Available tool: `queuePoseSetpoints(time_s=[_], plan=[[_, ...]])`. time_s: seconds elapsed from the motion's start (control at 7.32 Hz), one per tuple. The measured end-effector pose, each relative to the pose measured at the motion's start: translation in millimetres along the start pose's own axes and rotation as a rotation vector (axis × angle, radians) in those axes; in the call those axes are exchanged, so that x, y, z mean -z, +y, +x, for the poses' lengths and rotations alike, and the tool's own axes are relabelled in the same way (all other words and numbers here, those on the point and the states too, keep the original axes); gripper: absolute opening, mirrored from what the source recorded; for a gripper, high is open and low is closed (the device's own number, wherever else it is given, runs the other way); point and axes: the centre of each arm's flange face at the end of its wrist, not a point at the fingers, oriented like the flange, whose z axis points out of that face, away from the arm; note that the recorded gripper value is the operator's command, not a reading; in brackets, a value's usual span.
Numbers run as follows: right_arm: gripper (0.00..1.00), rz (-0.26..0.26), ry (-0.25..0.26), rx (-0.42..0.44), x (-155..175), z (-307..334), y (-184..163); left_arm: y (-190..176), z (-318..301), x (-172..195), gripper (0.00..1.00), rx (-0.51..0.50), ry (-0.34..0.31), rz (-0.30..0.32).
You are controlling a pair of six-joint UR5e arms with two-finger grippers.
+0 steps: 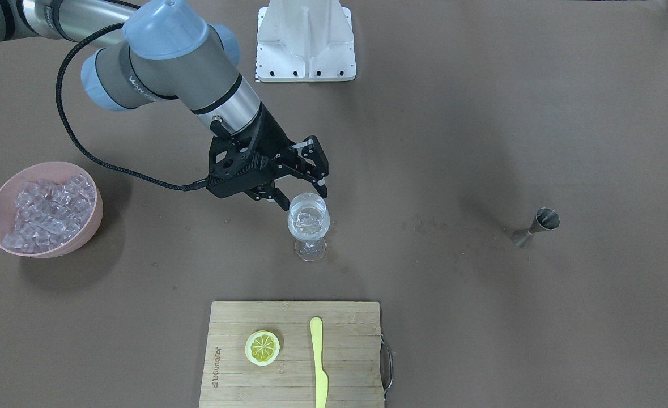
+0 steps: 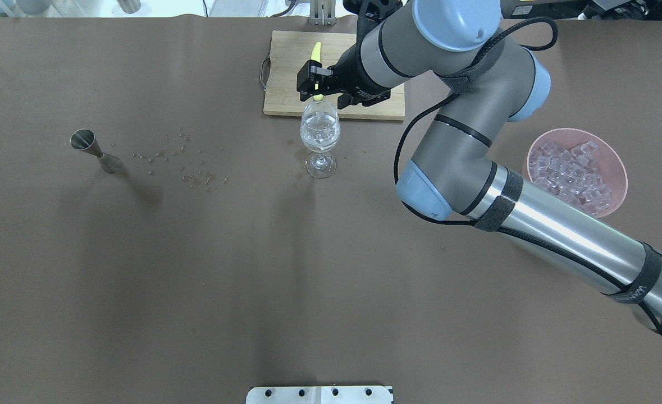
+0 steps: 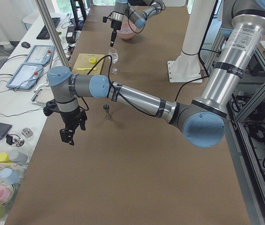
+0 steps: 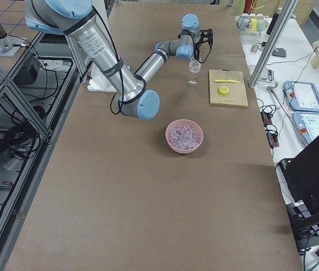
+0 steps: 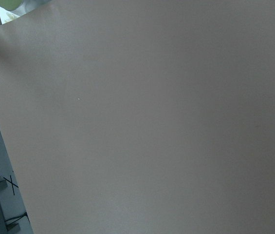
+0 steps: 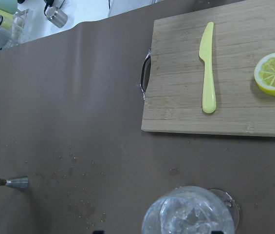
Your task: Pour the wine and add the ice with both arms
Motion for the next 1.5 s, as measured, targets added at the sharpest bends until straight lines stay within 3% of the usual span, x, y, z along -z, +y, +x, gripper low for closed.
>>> queuePoseSetpoints(time_s=[0.27, 0.55, 0.82, 1.23, 1.5], plan=[[1.00, -0.023, -0.023, -0.002, 18, -1, -5, 0, 3, 0, 0.98, 0.010, 0.036, 0.009], [1.00, -0.086, -0.036, -0.045, 67, 45, -49, -2, 6, 4, 0.98, 0.116, 0.076, 0.037], [1.00, -0.117, -0.011, -0.104, 119, 123, -94, -1, 4, 3, 0.98, 0.154, 0.089, 0.070], [1.00, -0.114, 0.146, -0.081, 170, 263, -127, 18, -12, -30, 0.98, 0.133, 0.081, 0.116], [1.00, -0.157, 0.266, -0.019, 206, 350, -134, 39, -21, -52, 0.98, 0.145, 0.086, 0.097]])
